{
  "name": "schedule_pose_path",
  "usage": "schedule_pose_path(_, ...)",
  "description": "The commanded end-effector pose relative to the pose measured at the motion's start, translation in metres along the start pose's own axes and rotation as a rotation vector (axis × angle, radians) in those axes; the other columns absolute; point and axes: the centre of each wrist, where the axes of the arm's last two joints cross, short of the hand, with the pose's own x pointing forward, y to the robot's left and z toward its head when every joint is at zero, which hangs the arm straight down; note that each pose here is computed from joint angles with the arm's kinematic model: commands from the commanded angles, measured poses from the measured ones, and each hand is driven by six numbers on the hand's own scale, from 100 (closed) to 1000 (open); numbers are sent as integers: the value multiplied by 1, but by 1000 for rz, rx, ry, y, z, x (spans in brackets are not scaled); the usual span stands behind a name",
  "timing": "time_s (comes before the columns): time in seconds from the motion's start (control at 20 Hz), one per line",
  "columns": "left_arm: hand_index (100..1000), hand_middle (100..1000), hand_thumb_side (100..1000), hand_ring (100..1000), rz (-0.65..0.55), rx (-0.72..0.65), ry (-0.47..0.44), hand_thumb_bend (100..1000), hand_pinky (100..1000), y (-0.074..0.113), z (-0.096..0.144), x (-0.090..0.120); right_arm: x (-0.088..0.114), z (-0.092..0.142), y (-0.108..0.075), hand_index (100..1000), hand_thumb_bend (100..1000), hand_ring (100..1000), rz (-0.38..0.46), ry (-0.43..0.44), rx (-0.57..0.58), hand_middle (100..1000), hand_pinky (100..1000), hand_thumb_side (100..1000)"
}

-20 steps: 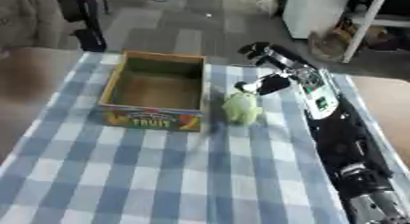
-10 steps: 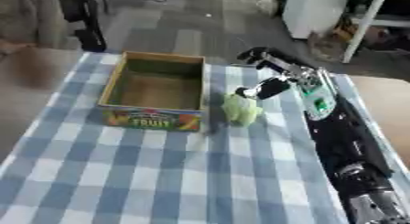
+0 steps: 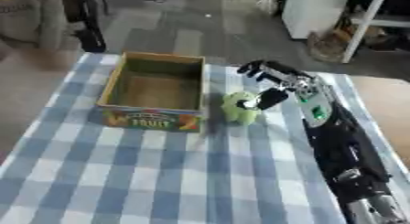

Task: Pick up objects on the table and place them in the box.

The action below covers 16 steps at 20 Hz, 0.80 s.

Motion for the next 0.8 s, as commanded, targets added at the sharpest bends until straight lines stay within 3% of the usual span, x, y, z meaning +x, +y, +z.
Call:
schedule_pose_path(0.05,652,568,611,554,-12,-26,-28,100,601,1,-6,8,1,-1,-6,900,453,881,27,8,8,875,807,275)
schedule_pose_path(0.8,653,568,612,555,-7,-29,-28,100,602,0,-6,7,4,-13,12,904,463,935,55,82,29,917,854,302)
